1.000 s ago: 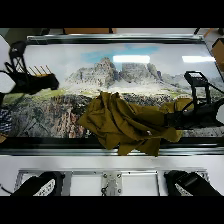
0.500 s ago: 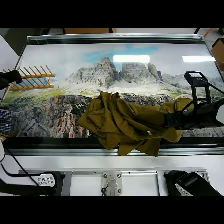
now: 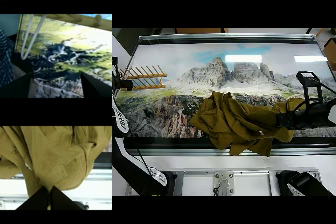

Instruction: Fold the clothes and pants, and hang the long-sleeved shirts on hangers.

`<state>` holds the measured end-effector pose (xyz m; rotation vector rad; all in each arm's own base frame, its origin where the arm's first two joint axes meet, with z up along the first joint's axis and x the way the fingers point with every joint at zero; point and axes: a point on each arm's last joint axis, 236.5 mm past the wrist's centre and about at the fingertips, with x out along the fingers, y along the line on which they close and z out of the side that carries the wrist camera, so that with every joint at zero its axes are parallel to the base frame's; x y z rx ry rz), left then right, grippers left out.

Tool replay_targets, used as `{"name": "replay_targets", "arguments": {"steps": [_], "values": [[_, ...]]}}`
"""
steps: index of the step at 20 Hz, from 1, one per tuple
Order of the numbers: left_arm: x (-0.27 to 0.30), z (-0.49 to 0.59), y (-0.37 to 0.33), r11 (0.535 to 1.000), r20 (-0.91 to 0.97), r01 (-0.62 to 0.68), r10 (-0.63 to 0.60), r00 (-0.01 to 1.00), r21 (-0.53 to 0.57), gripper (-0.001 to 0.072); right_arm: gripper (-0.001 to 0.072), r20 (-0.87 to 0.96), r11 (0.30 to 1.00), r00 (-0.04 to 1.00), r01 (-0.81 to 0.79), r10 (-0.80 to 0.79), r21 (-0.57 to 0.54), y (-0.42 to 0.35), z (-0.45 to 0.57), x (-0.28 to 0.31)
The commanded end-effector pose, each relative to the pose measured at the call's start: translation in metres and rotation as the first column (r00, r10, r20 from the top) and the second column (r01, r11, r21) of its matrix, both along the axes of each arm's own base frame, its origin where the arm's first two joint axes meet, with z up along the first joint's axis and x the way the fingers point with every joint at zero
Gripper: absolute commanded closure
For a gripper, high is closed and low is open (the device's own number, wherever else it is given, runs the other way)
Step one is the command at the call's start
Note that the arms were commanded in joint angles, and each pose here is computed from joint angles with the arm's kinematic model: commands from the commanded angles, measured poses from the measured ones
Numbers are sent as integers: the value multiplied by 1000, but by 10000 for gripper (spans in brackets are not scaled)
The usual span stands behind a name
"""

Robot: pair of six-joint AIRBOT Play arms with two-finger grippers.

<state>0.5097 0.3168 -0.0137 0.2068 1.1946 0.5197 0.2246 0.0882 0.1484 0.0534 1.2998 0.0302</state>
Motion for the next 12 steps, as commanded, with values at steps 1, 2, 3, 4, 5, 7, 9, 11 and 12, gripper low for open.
{"name": "replay_targets", "arguments": {"steps": [1, 2, 3, 4, 5, 7, 9, 11, 12], "values": [[-9, -22, 35, 992, -73, 30, -21, 997, 122, 63, 692, -1, 1000, 1000, -1, 1, 0, 0, 0, 0], [-10, -21, 43, 990, -64, 28, -20, 998, 137, 63, 692, -1, 1000, 1000, -1, 1, 0, 0, 0, 0], [-9, -19, 50, 989, -45, 25, -18, 999, 144, 63, 692, -1, 1000, 1000, -1, 1, 0, 0, 0, 0], [-7, -16, 56, 988, -24, 25, -21, 999, 154, 74, 692, -1, 1000, 1000, -1, 1, 0, 0, 0, 0], [-7, -15, 62, 987, -9, 24, -23, 1000, 162, 90, 692, -1, 1000, 1000, -1, 1, 0, 0, 0, 0], [-5, -16, 70, 986, 5, 19, -21, 1000, 168, 90, 693, -1, 1000, 1000, -1, 1, 0, 0, 0, 0], [-3, -25, 73, 988, -4, 4, -3, 1000, 156, 90, 692, -1, 1000, 1000, -1, 1, 0, 0, 0, 0], [2, -35, 74, 988, -5, 13, -12, 1000, 155, 90, 692, -1, 1000, 1000, -1, 1, 0, 0, 0, 0], [4, -40, 74, 987, -1, 23, -24, 1000, 158, 90, 692, -1, 1000, 1000, -1, 1, 0, 0, 0, 0]]}}
